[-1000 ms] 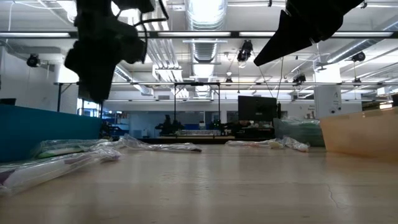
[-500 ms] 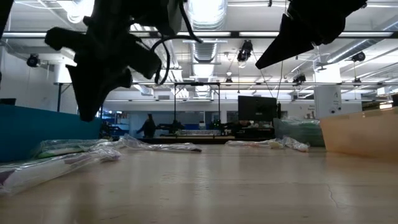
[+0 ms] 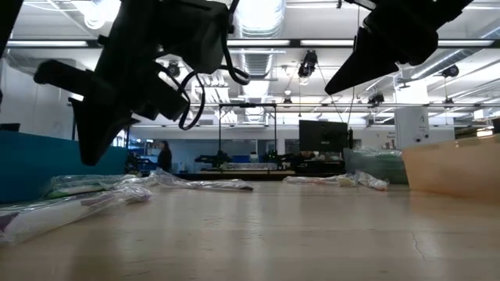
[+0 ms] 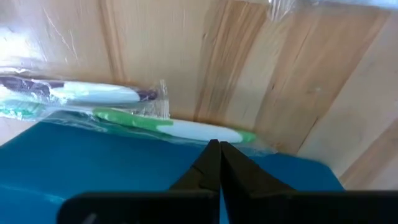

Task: Pick & Place Toothbrushes
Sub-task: Adjust the green toothbrush

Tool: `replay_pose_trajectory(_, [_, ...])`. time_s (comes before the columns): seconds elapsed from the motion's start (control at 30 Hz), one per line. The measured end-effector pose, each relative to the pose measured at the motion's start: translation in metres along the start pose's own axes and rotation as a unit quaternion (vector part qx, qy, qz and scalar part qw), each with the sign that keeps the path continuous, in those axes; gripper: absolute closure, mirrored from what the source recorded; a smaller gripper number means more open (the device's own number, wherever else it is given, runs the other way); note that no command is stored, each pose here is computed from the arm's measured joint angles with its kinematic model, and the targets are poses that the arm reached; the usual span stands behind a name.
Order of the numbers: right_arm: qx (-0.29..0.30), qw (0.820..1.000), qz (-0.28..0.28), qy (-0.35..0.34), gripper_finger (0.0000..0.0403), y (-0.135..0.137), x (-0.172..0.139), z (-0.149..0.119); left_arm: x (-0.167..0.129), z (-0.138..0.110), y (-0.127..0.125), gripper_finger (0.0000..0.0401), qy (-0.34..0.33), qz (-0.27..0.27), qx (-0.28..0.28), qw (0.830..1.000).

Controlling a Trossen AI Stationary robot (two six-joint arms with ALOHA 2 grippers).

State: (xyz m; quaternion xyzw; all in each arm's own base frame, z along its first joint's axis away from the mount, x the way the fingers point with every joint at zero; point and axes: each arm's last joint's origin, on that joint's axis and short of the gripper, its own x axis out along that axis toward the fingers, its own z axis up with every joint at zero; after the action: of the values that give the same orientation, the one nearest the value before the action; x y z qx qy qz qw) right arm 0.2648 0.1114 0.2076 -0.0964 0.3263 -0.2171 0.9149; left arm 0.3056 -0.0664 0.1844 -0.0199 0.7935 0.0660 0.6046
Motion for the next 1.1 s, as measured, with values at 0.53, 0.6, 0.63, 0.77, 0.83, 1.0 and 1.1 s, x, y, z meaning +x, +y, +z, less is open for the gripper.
replay_pose_trajectory(0.53, [0.006,1.0,-0.007,0.005,0.0184,-0.003,0.004,-0.002,0.0,-0.002,-0.006,0.04,0.02,-0.053,0.001,0.998])
replay_pose_trajectory(0.6, [0.006,1.0,-0.007,0.005,0.0187,-0.003,0.005,-0.002,0.0,-0.004,-0.011,0.04,0.023,-0.06,0.008,0.998])
replay_pose_trajectory(0.63, [0.006,1.0,-0.007,0.005,0.0188,-0.004,0.005,-0.002,0.001,-0.005,-0.012,0.04,0.022,-0.059,0.011,0.998])
replay_pose_trajectory(0.77, [0.006,1.0,-0.008,0.005,0.0184,-0.004,0.005,-0.002,0.005,-0.006,-0.018,0.04,0.015,-0.057,0.02,0.998])
replay_pose_trajectory(0.83, [0.007,1.0,-0.008,0.005,0.018,-0.004,0.005,-0.002,0.008,-0.005,-0.021,0.04,0.004,-0.06,0.025,0.998])
replay_pose_trajectory(1.0, [0.007,1.0,-0.008,0.005,0.0168,-0.004,0.005,-0.002,0.016,-0.007,-0.025,0.0401,0.011,-0.081,0.03,0.996])
replay_pose_trajectory(1.1, [0.007,1.0,-0.008,0.005,0.0161,-0.004,0.005,-0.002,0.022,-0.01,-0.026,0.0401,0.023,-0.084,0.028,0.996])
